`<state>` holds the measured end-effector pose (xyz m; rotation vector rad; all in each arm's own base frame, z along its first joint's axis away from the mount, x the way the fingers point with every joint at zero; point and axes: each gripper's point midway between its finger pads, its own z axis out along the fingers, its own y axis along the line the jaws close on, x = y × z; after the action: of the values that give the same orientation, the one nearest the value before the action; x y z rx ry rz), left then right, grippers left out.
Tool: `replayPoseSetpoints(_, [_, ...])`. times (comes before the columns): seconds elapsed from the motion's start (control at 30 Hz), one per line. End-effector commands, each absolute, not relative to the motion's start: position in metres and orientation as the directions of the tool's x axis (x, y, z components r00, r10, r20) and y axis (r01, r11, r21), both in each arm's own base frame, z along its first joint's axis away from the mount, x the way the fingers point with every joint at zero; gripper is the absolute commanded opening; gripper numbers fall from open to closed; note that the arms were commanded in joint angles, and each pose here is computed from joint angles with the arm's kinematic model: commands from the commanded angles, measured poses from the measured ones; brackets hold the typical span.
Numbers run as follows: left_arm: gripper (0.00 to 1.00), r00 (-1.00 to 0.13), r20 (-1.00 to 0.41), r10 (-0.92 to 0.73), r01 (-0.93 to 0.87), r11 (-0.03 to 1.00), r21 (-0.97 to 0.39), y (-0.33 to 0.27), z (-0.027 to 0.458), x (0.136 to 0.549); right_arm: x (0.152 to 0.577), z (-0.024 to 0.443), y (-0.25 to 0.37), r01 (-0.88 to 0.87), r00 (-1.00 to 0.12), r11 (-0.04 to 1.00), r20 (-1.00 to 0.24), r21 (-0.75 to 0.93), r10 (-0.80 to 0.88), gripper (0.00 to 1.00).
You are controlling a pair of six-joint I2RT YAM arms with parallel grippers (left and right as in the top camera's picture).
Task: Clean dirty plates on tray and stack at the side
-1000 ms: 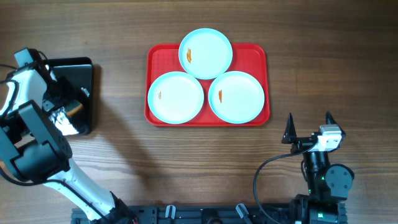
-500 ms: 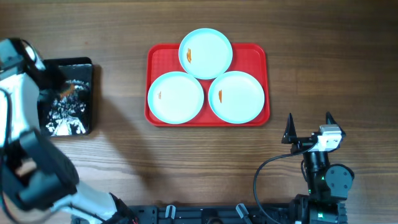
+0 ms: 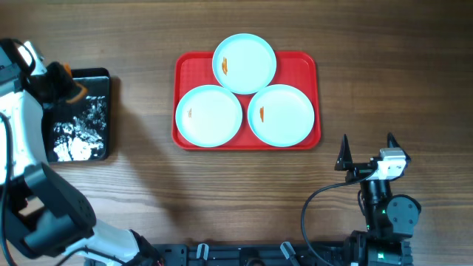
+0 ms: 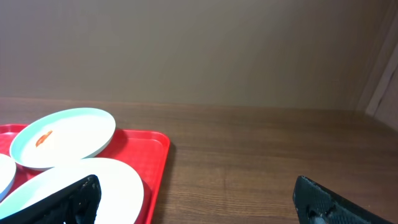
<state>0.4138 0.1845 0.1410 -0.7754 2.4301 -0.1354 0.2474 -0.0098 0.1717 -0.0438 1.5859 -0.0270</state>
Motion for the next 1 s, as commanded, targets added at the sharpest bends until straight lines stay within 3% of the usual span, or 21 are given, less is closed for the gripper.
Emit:
replayPoseSetpoints(0.0, [0.04, -0.67, -0.441, -0.597, -0.509, 0.802, -0.311, 0.191, 0.12, 0.411, 0.247, 0.173, -0.012, 0.002, -0.009, 0.999, -0.999, -0.051, -0.051, 1.0])
replayPoseSetpoints(0.17, [0.04, -0.656, -0.412, -0.633, -0.438, 0.763, -0.476, 0.185, 0.129, 0.414, 0.247, 0.173, -0.012, 0.002, -0.009, 0.999, -0.999, -0.051, -0.051, 1.0])
replayPoseSetpoints(0.53, [0.04, -0.643, -0.346, -0.683, -0.497, 0.716, -0.489, 0.195, 0.111, 0.392, 0.247, 0.173, -0.012, 0.002, -0.009, 0.999, -0.999, -0.051, -0.051, 1.0])
replayPoseSetpoints(0.6, [0.04, -0.644, -0.346, -0.683, -0.497, 0.716, -0.49, 0.195, 0.109, 0.391, 0.247, 0.175, 0.0, -0.066, -0.003, 0.998, -1.0, 0.016, 0.016, 1.0])
replayPoseSetpoints(0.63, [0.04, -0.644, -0.345, -0.683, -0.498, 0.716, -0.489, 0.195, 0.107, 0.391, 0.245, 0.177, 0.018, -0.173, -0.016, 0.974, -0.99, 0.144, 0.143, 1.0])
replayPoseSetpoints(0.67, [0.04, -0.644, -0.345, -0.683, -0.498, 0.716, -0.489, 0.195, 0.107, 0.391, 0.24, 0.179, 0.037, -0.275, -0.068, 0.916, -0.956, 0.292, 0.285, 1.0])
replayPoseSetpoints(0.7, [0.04, -0.643, -0.348, -0.683, -0.497, 0.717, -0.489, 0.195, 0.107, 0.392, 0.229, 0.179, 0.066, -0.386, -0.237, 0.741, -0.836, 0.549, 0.495, 1.0])
replayPoseSetpoints(0.77, [0.04, -0.642, -0.35, -0.682, -0.495, 0.718, -0.489, 0.195, 0.107, 0.392, 0.222, 0.178, 0.079, -0.333, -0.406, 0.522, -0.619, 0.785, 0.672, 1.0])
replayPoseSetpoints(0.8, [0.04, -0.641, -0.353, -0.681, -0.494, 0.719, -0.489, 0.196, 0.108, 0.393, 0.22, 0.177, 0.082, -0.247, -0.485, 0.371, -0.445, 0.895, 0.753, 1.0])
replayPoseSetpoints(0.83, [0.04, -0.64, -0.357, -0.68, -0.492, 0.72, -0.489, 0.196, 0.108, 0.393, 0.219, 0.179, 0.083, -0.22, -0.506, 0.311, -0.38, 0.925, 0.774, 1.0])
replayPoseSetpoints(0.9, [0.04, -0.639, -0.361, -0.679, -0.491, 0.721, -0.489, 0.197, 0.108, 0.394, 0.212, 0.2, 0.091, -0.285, -0.53, 0.244, -0.365, 0.927, 0.765, 1.0])
replayPoseSetpoints(0.97, [0.04, -0.638, -0.365, -0.679, -0.489, 0.722, -0.489, 0.197, 0.109, 0.395, 0.192, 0.243, 0.103, -0.514, -0.482, 0.259, -0.525, 0.817, 0.701, 1.0])
